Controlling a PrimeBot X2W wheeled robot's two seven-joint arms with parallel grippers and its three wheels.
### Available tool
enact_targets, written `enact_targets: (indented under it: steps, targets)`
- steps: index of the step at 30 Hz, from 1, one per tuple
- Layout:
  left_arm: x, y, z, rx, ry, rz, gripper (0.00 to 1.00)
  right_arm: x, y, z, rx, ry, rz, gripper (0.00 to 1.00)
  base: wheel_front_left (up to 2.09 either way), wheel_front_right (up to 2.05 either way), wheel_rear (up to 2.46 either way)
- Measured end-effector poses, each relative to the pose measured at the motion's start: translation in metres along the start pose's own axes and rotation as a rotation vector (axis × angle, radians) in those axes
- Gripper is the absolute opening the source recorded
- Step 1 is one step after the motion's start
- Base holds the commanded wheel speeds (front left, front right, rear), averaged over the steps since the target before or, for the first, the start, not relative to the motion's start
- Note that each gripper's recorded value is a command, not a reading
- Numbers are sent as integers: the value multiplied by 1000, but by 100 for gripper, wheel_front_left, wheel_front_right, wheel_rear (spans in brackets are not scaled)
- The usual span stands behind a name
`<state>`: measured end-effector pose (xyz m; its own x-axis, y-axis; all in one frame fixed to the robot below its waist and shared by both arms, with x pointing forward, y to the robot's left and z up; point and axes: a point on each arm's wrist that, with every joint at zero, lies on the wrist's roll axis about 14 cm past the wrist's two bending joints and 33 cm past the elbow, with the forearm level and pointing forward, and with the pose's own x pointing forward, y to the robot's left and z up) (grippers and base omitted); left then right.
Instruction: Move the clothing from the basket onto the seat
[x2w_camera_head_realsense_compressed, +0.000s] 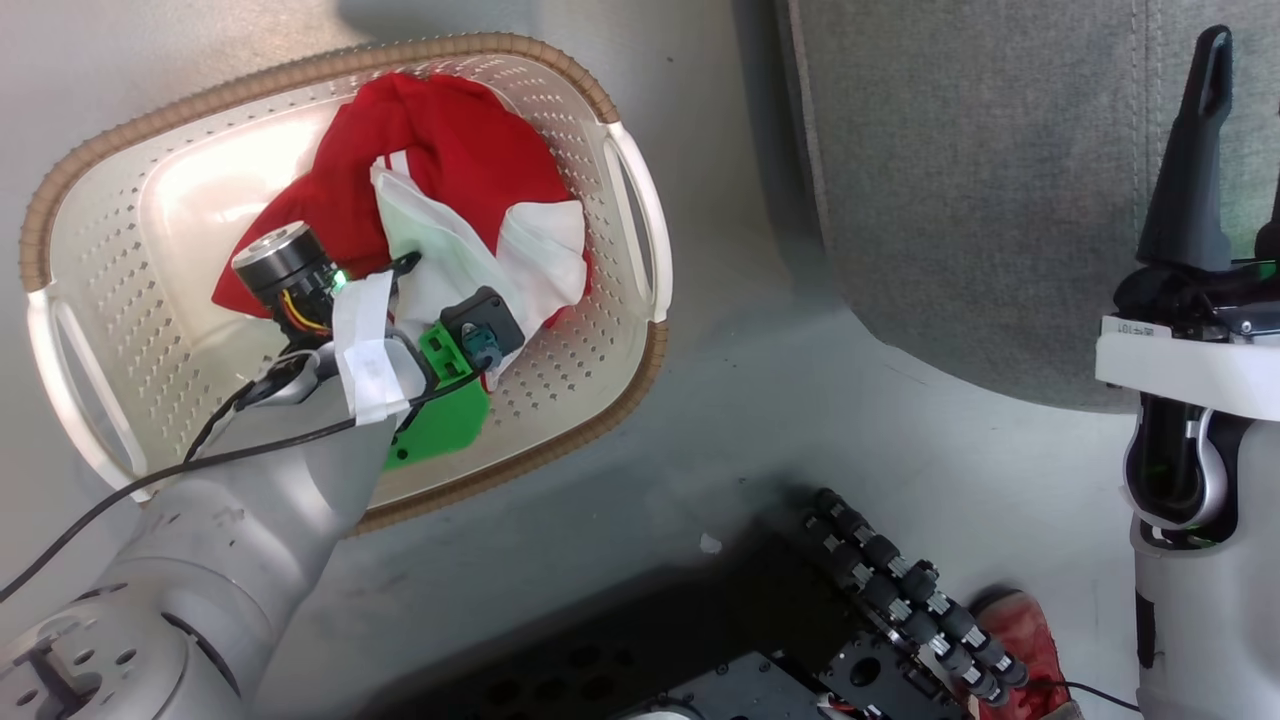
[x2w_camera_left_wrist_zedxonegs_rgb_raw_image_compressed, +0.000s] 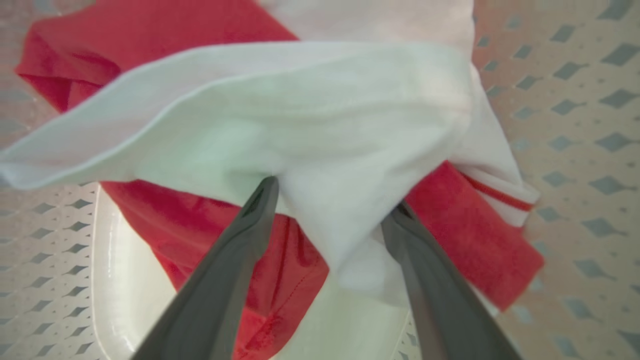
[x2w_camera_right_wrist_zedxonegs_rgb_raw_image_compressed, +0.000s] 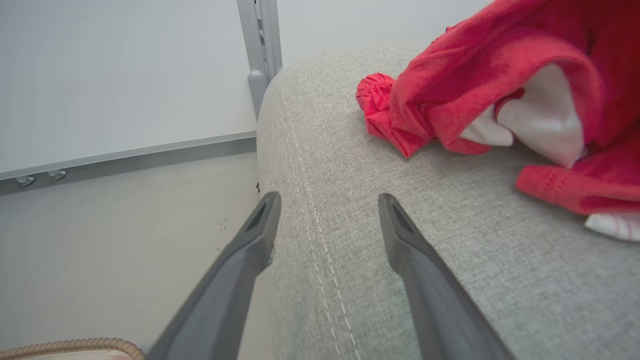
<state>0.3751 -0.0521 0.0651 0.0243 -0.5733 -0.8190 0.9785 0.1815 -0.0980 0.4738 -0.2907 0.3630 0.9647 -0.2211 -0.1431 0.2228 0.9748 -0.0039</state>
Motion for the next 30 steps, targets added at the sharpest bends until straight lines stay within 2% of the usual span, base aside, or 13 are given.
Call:
enact_targets:
  steps: [2, 3, 4, 5, 19, 30]
  targets:
    - [0, 4, 2, -13, -9, 15, 100, 0, 0, -1, -2, 1, -1, 100, 0, 0, 0]
    - [0, 4, 2, -19, -9, 18, 95, 1, 0, -1, -3, 0, 0, 100, 0, 0, 0]
    - [0, 6, 2, -25, -11, 27, 45, 1, 1, -2, -5, 1, 2, 100, 0, 0, 0]
    - [0, 7, 3, -27, -17, 35, 0, 1, 1, -3, -5, 1, 3, 100, 0, 0, 0]
    - [-10, 33, 34, -115, -158, 131, 0, 8, 8, 10, 21, -36, 21, 100, 0, 0, 0]
    - [-64, 29, 99, -225, -349, 207, 0, 0, 22, 55, 31, -128, 62, 100, 0, 0, 0]
